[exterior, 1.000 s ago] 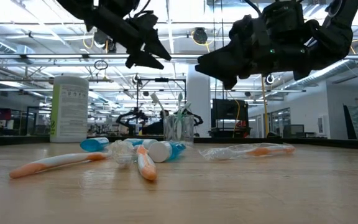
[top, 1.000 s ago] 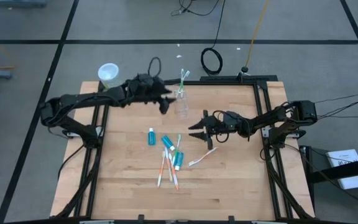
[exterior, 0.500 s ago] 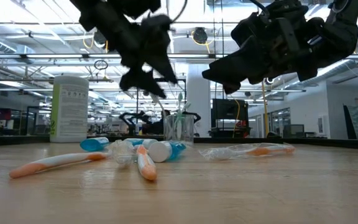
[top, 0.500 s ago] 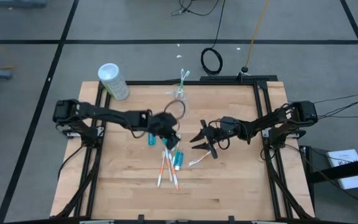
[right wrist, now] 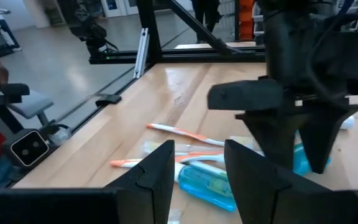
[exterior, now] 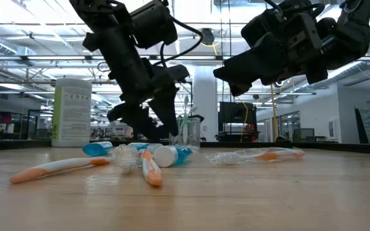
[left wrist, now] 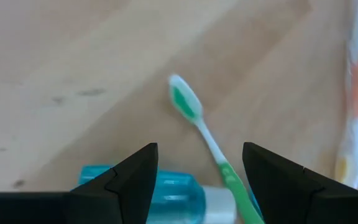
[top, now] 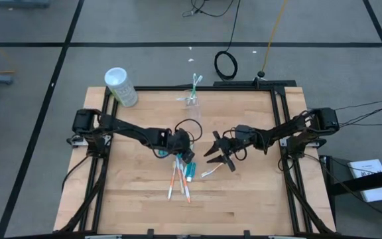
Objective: Pick & Place toothbrushing station
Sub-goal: Put the green toothbrush into the transparent organizer
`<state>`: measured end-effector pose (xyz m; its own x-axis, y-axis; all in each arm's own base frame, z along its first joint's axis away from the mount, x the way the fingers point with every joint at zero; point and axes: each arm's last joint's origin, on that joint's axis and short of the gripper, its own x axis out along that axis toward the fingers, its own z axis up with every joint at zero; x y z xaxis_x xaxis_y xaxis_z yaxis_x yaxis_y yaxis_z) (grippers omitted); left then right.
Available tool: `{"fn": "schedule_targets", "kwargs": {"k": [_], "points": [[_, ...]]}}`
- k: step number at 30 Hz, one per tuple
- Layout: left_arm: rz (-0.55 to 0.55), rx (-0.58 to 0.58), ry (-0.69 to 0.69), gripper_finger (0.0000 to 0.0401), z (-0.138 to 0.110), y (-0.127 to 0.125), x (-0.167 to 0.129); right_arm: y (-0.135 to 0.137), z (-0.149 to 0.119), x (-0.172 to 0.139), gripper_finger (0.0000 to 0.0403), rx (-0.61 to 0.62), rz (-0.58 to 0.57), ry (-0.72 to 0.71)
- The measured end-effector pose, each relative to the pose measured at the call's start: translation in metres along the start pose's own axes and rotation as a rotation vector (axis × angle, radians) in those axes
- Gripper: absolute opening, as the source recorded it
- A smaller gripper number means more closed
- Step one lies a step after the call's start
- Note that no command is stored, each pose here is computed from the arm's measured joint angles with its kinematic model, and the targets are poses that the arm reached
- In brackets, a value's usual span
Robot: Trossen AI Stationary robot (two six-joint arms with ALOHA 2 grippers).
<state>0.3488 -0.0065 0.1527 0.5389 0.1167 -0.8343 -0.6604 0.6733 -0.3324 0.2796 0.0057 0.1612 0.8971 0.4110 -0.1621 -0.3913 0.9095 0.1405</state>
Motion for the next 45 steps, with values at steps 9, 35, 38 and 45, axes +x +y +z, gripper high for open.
{"fn": "schedule_targets", "kwargs": {"k": [9, 35, 38, 45], "points": [[0.026, 0.002, -0.055, 0.0244, -0.004, 0.000, 0.025, -0.001, -0.001, 0.000, 0.0132, 0.003, -0.008, 0.007], [0.111, 0.016, -0.026, 0.0188, -0.018, 0.002, 0.034, -0.004, -0.003, -0.001, 0.0132, 0.009, -0.068, 0.023], [0.111, 0.030, -0.020, 0.0141, -0.018, 0.003, 0.034, -0.004, -0.003, -0.001, 0.0132, 0.009, -0.068, 0.023], [0.113, 0.089, -0.015, 0.0054, -0.018, 0.004, 0.035, -0.004, -0.003, -0.001, 0.0132, 0.010, -0.068, 0.026]]}}
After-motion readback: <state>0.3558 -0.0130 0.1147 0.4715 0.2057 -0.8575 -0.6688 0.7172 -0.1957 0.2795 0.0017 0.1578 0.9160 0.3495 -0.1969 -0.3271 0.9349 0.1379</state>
